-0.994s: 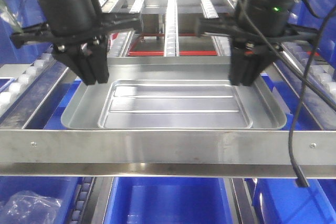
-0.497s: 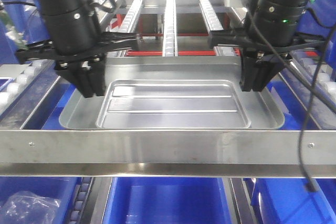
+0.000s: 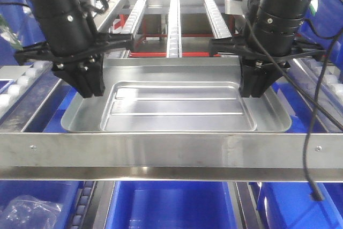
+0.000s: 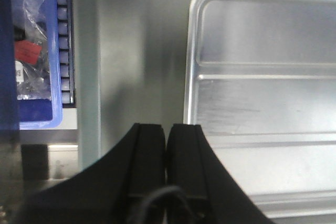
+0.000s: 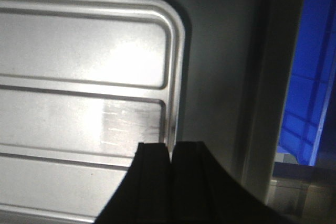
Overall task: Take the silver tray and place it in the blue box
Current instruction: 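Lower both open grippers onto the side rims of the silver tray, then close both grippers on the tray's side rims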
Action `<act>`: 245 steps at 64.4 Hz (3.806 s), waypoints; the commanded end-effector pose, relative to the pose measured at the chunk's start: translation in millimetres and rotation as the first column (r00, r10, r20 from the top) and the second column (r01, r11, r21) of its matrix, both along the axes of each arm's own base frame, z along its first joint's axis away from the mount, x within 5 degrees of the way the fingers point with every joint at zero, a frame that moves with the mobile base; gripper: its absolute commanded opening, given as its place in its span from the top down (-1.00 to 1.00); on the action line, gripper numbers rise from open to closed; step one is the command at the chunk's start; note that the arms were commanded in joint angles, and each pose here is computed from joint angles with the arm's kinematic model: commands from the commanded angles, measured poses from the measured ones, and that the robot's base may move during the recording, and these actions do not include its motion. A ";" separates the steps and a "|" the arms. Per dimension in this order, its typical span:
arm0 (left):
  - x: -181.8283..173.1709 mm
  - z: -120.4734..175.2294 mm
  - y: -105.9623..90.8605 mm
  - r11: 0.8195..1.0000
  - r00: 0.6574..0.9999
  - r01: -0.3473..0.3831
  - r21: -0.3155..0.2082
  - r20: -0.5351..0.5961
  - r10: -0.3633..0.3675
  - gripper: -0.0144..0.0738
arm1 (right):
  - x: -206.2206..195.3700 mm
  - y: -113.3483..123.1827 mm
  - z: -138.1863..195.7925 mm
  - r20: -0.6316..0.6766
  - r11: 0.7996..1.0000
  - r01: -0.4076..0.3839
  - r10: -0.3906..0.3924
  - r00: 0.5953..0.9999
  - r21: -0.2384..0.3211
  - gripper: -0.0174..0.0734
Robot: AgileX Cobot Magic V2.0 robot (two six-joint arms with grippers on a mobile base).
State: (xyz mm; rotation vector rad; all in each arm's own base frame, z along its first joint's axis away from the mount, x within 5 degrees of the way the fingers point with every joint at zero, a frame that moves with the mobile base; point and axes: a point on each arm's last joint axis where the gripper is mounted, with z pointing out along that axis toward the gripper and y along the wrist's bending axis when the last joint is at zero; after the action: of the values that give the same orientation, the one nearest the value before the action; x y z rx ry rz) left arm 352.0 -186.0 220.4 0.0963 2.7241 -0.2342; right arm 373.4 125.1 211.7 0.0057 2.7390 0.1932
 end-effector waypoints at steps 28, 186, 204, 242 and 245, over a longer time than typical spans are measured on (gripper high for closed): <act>5.8 22.2 -33.0 0.997 0.994 0.077 -0.014 0.081 -0.076 0.69 | 4.9 -1.1 26.4 0.112 1.000 -0.009 0.007 0.994 0.023 0.49; 13.0 14.0 -19.9 0.998 0.998 0.049 0.029 0.047 -0.051 -0.21 | 4.2 -0.7 26.1 0.101 1.000 -0.003 0.000 0.995 0.031 -0.06; 14.3 15.1 -22.5 0.999 0.997 0.044 -0.005 0.062 -0.044 -0.21 | 4.8 -0.5 24.9 0.100 0.999 0.002 -0.005 0.995 0.034 -0.41; 17.5 0.1 -24.7 0.999 0.999 0.043 0.007 0.031 -0.043 -0.21 | 9.5 1.3 8.6 0.067 1.000 0.005 -0.007 0.998 0.028 -0.41; 17.5 0.1 -24.7 0.999 0.999 0.043 0.007 0.031 -0.043 -0.21 | 9.7 1.4 8.9 0.071 1.000 0.005 -0.007 0.997 0.029 -0.41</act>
State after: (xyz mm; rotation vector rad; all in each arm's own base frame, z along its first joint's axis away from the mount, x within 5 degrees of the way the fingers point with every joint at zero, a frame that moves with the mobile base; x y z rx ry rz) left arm 367.4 -209.2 193.3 0.1744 2.7810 -0.1736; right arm 378.0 127.0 191.2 0.0110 2.7824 0.1813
